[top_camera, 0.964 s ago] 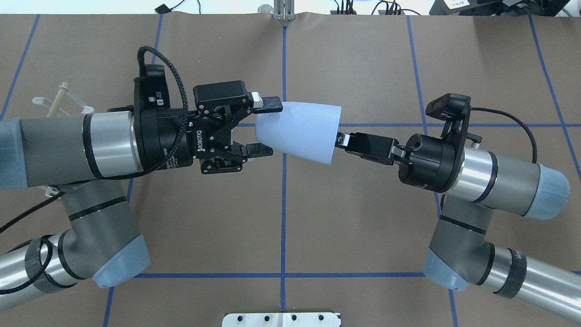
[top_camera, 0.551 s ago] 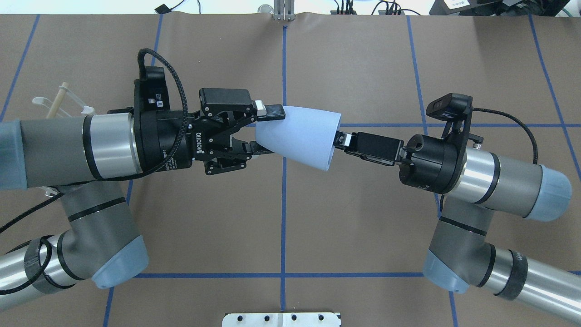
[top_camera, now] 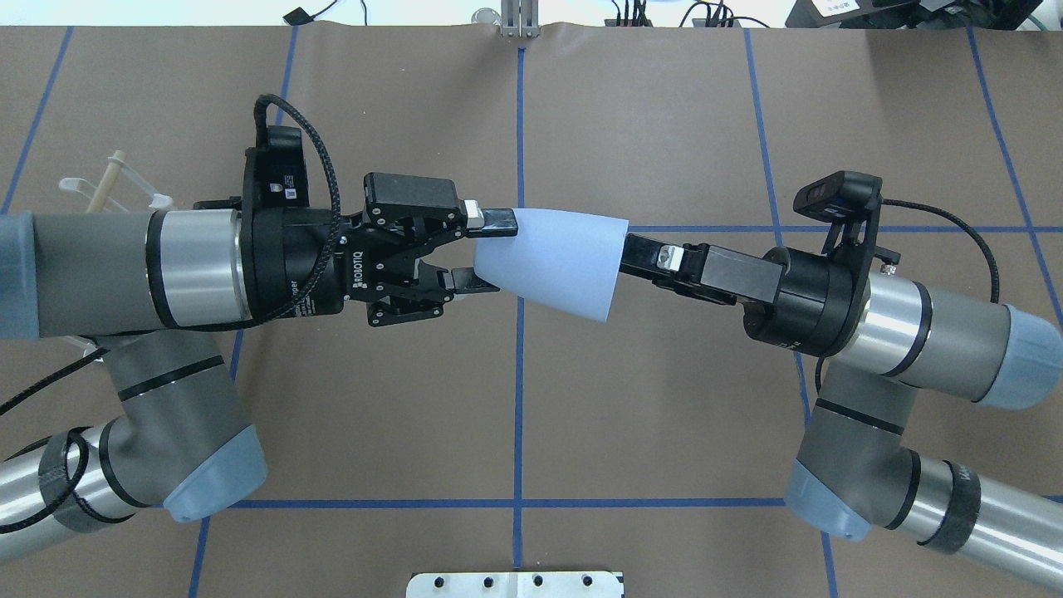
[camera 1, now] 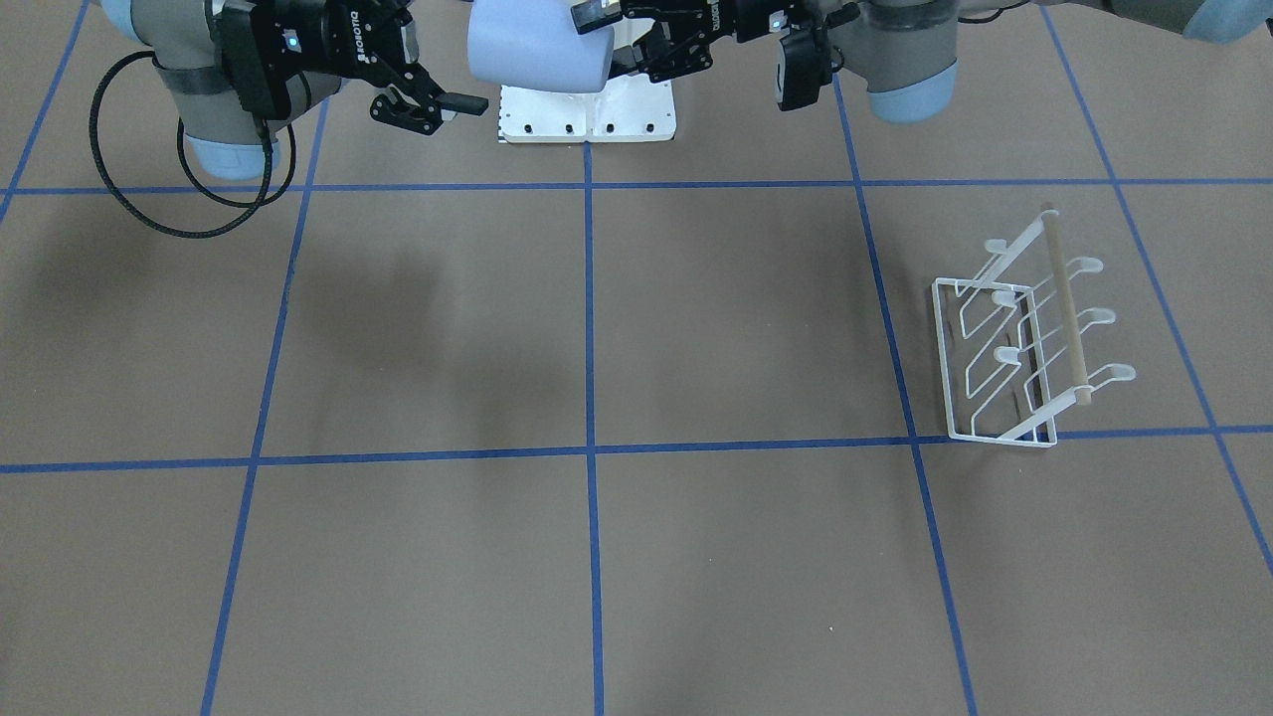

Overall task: Hang cup on cup holder
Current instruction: 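Open and withdraw the right gripper while the left gripper pulls the cup away, then carry the cup with the left gripper above the rack's wooden peg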

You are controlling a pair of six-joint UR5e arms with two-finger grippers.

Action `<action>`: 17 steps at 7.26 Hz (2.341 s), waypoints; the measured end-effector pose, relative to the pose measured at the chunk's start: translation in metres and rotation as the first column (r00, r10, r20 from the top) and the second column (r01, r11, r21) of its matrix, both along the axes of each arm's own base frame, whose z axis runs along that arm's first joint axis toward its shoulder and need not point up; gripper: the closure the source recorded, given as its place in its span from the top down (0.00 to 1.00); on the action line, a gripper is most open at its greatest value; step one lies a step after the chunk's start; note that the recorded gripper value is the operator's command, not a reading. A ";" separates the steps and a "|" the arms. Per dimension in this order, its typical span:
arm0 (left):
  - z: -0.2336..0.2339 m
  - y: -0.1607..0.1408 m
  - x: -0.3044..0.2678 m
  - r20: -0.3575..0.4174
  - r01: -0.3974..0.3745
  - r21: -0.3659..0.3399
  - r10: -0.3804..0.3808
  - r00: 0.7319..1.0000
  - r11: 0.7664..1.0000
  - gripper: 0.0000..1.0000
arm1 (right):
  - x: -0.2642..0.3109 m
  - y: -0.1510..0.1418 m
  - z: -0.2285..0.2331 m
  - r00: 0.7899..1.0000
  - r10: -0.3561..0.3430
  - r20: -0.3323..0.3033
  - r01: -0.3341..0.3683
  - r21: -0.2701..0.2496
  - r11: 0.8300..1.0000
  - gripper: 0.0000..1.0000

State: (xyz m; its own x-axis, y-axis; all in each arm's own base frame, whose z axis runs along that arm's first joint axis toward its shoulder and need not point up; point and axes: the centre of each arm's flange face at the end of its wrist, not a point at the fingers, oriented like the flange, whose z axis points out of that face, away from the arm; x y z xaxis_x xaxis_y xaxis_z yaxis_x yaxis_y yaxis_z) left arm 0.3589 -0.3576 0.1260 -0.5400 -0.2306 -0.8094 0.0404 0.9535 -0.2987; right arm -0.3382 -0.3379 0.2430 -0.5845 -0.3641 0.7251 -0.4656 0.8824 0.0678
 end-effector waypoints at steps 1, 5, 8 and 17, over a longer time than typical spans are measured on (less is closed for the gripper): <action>0.000 -0.004 -0.004 0.002 0.013 0.002 -0.013 1.000 1.000 0.00 | 0.006 -0.004 0.014 0.999 0.015 -0.029 -0.015 -0.011 1.000 1.00; 0.004 -0.024 -0.021 0.017 0.062 0.001 -0.062 0.998 0.998 0.00 | 0.031 -0.018 0.049 0.993 0.060 -0.102 -0.064 -0.038 0.997 1.00; 0.032 -0.072 -0.060 0.133 0.128 0.065 -0.136 0.982 0.990 0.00 | 0.082 -0.076 0.111 0.953 0.131 -0.273 -0.154 -0.066 0.986 1.00; 0.108 -0.177 -0.218 0.752 0.063 0.434 -0.400 0.524 0.899 0.00 | 0.321 -0.238 0.263 0.129 0.054 -0.990 -0.133 0.037 0.990 1.00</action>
State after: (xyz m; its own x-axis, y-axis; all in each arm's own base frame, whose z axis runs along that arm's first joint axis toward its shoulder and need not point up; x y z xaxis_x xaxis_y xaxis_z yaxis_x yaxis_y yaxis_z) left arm 0.1404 -0.5341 0.2344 0.3901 0.1541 -0.9078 0.3348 0.8946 0.2958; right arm -0.0168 -0.5755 0.5064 0.6858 -0.3001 0.6631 -0.1109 0.8574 0.5026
